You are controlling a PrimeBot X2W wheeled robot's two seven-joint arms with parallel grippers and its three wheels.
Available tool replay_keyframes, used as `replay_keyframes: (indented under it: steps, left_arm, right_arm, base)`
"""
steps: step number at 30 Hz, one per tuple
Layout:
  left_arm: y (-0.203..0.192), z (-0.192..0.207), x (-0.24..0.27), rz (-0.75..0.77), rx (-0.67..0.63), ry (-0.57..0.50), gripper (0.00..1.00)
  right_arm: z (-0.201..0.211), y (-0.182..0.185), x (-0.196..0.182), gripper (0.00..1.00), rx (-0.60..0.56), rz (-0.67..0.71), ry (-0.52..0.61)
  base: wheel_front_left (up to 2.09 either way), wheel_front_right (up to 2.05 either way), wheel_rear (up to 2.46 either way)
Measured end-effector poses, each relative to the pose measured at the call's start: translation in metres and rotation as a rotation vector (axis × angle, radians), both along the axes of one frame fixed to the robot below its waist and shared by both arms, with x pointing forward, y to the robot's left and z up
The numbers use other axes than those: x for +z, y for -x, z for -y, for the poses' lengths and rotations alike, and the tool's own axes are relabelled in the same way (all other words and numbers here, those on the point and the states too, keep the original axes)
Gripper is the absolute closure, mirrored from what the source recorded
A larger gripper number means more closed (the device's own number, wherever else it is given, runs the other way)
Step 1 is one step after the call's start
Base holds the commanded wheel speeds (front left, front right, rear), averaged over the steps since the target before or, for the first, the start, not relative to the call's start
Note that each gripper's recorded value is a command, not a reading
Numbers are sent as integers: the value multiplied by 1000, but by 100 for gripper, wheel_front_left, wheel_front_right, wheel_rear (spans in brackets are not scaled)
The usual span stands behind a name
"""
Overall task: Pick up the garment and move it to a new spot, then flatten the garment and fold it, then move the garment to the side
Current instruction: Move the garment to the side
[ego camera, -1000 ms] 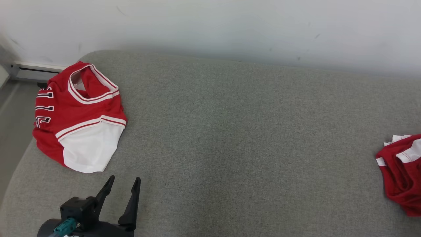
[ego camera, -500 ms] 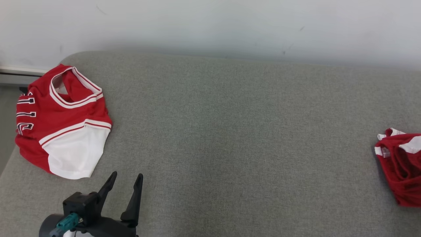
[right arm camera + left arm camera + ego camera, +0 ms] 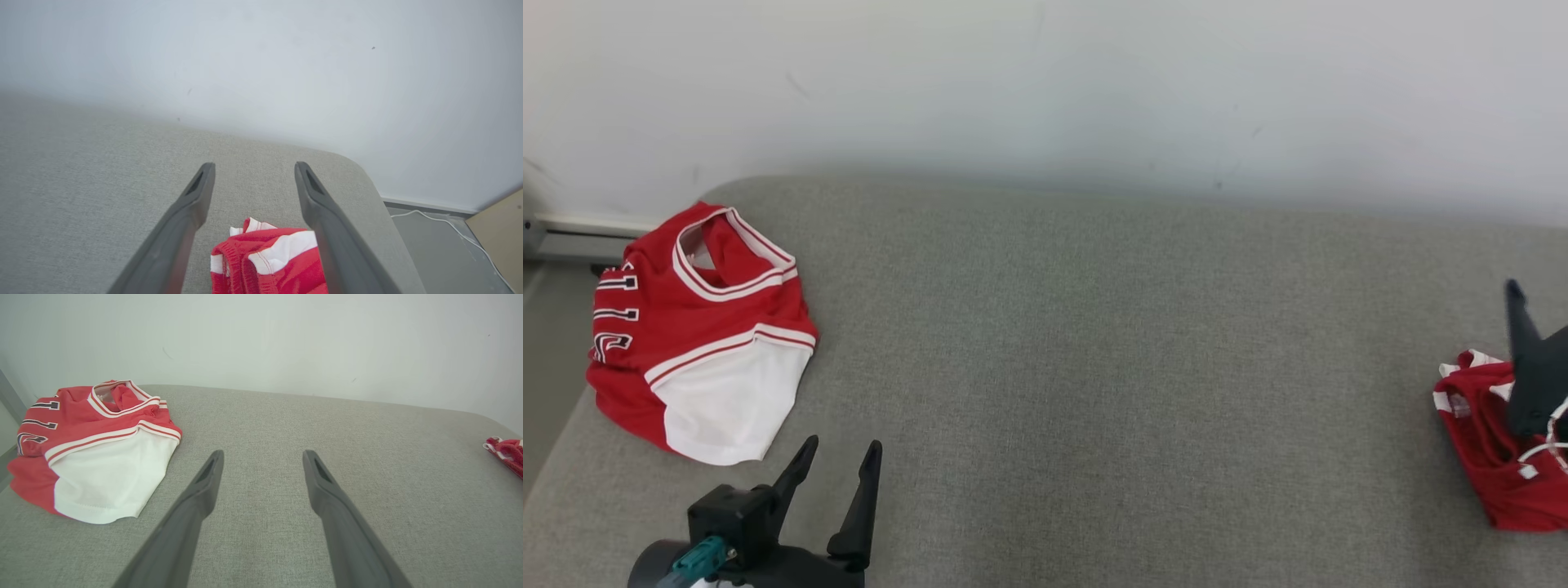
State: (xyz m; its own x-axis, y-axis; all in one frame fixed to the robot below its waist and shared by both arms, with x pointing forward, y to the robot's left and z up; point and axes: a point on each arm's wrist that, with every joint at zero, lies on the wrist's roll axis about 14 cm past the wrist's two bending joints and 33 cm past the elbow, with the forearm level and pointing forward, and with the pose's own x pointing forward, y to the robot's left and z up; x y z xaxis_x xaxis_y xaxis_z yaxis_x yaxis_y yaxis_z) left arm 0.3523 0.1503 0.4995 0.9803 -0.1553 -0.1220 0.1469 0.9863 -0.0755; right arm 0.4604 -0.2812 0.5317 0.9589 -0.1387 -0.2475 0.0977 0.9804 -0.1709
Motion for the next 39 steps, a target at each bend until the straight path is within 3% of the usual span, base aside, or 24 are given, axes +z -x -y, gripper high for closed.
replay_keyframes:
  steps: [4, 10, 18, 30, 39]
  left_arm:
    - [2, 1, 15, 63, -1, 4, 0]
    - [3, -5, 38, 150, 22, 11, 0]
    - [0, -2, 52, 197, 17, 14, 0]
    - [1, 2, 47, 178, 13, 21, 0]
    - [5, 4, 37, 142, 8, 17, 0]
  right_arm:
    - [-33, 7, 22, 0, 94, 135, -98]
    - [-61, 33, 40, 0, 122, 290, -278]
    - [-66, 78, 35, 0, 45, 385, -415]
    - [-75, 117, 10, 0, 21, 350, -446]
    - [-69, 123, 1, 0, -9, 334, -444]
  base:
    - [0, 0, 0]
    - [0, 0, 0]
    - [0, 0, 0]
    - [0, 0, 0]
    - [0, 0, 0]
